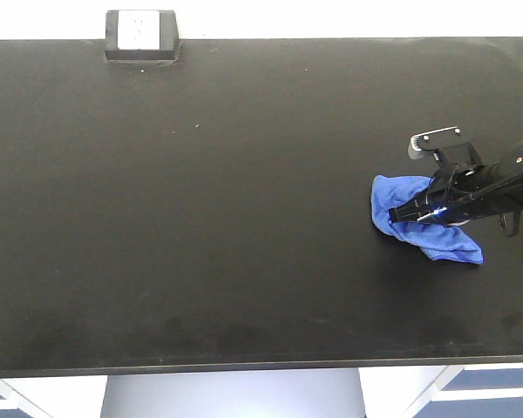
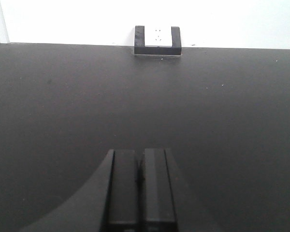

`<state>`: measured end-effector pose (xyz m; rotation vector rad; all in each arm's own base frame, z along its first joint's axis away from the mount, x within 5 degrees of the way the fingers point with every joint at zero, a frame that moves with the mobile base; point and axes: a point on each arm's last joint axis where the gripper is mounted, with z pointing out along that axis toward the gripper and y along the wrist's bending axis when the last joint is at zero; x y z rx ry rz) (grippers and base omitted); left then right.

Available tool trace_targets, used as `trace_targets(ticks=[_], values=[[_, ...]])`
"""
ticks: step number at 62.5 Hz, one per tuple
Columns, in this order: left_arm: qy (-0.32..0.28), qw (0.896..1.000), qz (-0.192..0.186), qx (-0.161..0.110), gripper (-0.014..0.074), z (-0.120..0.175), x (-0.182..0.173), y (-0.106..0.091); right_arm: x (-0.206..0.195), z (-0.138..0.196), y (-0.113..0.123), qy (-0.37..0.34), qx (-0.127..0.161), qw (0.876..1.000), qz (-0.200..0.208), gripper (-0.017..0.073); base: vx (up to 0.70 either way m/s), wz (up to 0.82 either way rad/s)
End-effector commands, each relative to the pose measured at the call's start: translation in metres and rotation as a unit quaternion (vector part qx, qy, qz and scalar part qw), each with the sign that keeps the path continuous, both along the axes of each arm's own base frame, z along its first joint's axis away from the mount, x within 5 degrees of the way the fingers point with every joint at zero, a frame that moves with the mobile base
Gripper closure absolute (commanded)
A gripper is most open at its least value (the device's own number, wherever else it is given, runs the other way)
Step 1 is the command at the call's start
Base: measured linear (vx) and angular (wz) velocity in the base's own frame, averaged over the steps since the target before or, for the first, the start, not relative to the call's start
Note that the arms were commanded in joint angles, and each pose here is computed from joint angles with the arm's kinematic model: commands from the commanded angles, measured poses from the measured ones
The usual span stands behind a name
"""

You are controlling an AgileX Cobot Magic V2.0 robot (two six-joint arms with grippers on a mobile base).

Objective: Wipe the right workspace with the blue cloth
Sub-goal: 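Open the right gripper and release the cloth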

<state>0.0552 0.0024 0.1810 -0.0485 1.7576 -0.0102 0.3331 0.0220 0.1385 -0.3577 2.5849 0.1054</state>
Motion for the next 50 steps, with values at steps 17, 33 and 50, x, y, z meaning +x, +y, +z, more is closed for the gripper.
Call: trace_targets(ticks=[17, 33, 50], values=[[-0.032, 0.999, -0.008, -0.004, 0.0599, -0.002, 0.001, -0.001, -0.013, 0.096, 0.001, -0.144, 0.019, 0.989, -0.009, -0.0001, 0.00, 0.00], [-0.032, 0.999, -0.008, -0.004, 0.0599, -0.002, 0.001, -0.001, -0.063, 0.176, 0.005, -0.234, 0.060, 0.970, 0.001, 0.0015, 0.00, 0.00], [-0.032, 0.999, -0.008, -0.004, 0.0599, -0.002, 0.001, -0.001, -0.142, 0.239, 0.010, -0.307, 0.112, 0.945, 0.013, 0.0325, 0.00, 0.00]])
